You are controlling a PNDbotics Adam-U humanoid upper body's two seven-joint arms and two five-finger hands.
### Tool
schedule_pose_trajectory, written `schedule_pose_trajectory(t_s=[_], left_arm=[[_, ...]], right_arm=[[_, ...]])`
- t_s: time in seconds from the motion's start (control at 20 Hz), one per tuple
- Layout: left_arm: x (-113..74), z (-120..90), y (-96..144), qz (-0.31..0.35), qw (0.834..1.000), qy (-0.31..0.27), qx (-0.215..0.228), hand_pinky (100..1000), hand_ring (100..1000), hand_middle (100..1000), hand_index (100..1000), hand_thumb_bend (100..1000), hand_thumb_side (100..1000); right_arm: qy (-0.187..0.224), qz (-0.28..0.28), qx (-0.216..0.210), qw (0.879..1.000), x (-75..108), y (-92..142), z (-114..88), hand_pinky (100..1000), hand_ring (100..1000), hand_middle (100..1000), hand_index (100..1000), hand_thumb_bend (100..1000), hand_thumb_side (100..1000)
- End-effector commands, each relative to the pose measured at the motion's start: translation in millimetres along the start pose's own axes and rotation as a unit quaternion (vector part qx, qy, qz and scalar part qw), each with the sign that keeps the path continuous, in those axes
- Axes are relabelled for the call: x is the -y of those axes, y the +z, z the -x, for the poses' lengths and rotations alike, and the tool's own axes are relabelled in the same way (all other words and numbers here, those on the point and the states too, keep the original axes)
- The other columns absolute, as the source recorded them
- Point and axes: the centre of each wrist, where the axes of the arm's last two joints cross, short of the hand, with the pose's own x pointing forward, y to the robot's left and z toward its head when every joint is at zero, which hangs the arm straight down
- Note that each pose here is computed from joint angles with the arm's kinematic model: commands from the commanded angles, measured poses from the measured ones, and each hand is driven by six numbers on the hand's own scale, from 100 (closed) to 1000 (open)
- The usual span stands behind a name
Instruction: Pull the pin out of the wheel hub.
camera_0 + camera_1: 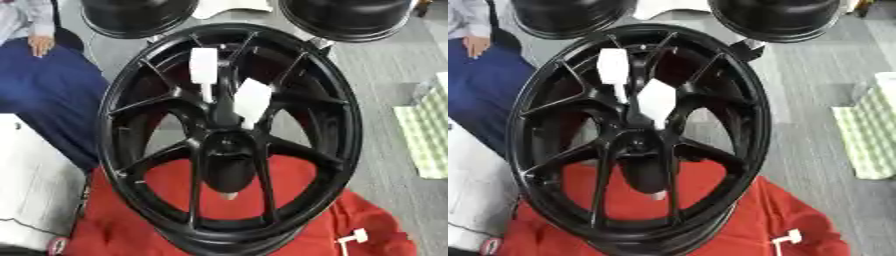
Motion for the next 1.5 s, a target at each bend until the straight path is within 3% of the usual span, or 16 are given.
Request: schedule_pose_trajectory(t_s=[0.05,0.15,0.4,0.75,1.5], left_arm=[[-9.3,-4.4,4.1,0.040,0.998,-0.049,0.017,860,773,744,837,100,342],[-6.8,-5.5,1.0,0.049,0.997,-0.057,0.015,861,781,755,850,100,330],[2.5,-10.7,-8.6,0.080,0.994,-0.070,0.012,866,818,772,878,100,398],[13.1,-23.9,-29.7,0.066,0.995,-0.068,-0.007,859,825,766,880,100,340],[20.9,-15.6,-96.7,0.103,0.994,-0.041,-0.015,869,838,783,889,100,500]], right_arm=[[0.004,0.018,0.012,1.000,4.7,-5.7,-9.0,442,658,533,716,100,512],[0.003,0.018,0.012,1.000,4.6,-5.6,-9.0,441,658,532,716,100,513],[0.000,0.018,0.012,1.000,3.6,-5.3,-9.6,441,657,532,715,100,514],[-0.004,0.016,0.013,1.000,2.3,-5.0,-10.6,440,656,531,714,100,517],[-0.016,0.015,0.010,1.000,-0.3,-3.2,-11.1,438,652,527,712,100,528]])
